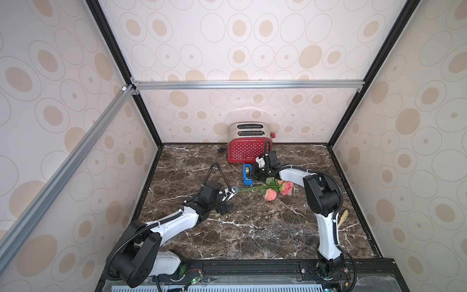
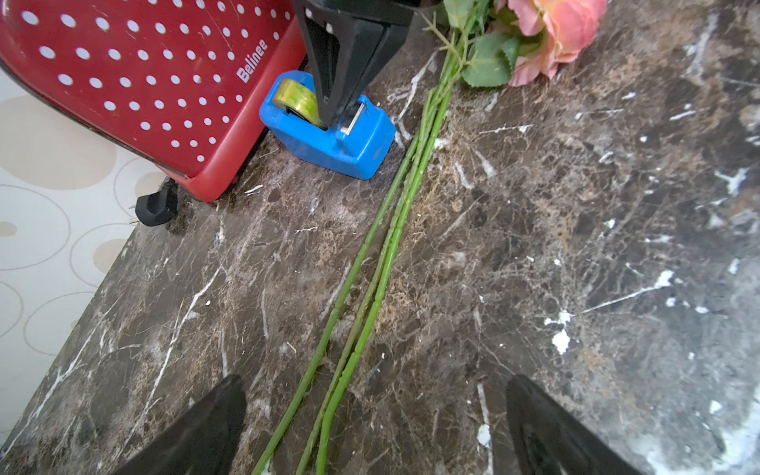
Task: Wrap bouquets with tape
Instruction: Pull the tape from the tape cutter.
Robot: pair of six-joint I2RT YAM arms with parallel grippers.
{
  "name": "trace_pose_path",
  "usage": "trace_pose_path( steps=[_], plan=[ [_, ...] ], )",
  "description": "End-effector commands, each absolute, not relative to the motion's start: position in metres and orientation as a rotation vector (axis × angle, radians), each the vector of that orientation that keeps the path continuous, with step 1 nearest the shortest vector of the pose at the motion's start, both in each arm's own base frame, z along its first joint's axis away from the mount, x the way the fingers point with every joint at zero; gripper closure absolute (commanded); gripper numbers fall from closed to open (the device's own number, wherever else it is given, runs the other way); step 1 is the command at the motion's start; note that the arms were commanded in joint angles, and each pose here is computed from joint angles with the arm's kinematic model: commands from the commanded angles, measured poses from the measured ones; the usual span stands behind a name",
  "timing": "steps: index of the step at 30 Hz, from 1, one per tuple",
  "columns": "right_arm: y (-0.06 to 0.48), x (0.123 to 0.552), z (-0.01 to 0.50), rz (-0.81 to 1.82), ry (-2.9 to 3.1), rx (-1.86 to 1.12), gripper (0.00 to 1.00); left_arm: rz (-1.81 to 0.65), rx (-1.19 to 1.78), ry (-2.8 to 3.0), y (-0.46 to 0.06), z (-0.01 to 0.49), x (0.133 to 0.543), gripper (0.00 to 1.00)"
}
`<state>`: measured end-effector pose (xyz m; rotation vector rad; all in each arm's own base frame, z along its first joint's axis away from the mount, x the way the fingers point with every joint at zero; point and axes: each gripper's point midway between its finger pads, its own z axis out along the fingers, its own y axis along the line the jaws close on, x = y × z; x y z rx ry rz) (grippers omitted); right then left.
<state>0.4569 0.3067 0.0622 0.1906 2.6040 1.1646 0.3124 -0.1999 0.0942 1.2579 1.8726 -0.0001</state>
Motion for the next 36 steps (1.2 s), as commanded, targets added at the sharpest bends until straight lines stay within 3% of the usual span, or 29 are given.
trace_pose_path(
  steps=[1,23,36],
  plan=[
    [0.314,0.438,0.083,1.257,2.607,0.167,1.0,0.041,1.309,1.828,-0.205,0.102,0.321,0.04],
    [0.321,0.416,0.107,1.302,2.563,0.082,1.0,0.092,1.46,1.735,-0.226,0.087,0.345,0.07],
    [0.313,0.402,0.11,1.261,2.59,0.058,1.0,0.075,1.614,1.656,-0.248,0.067,0.363,0.13]
  ],
)
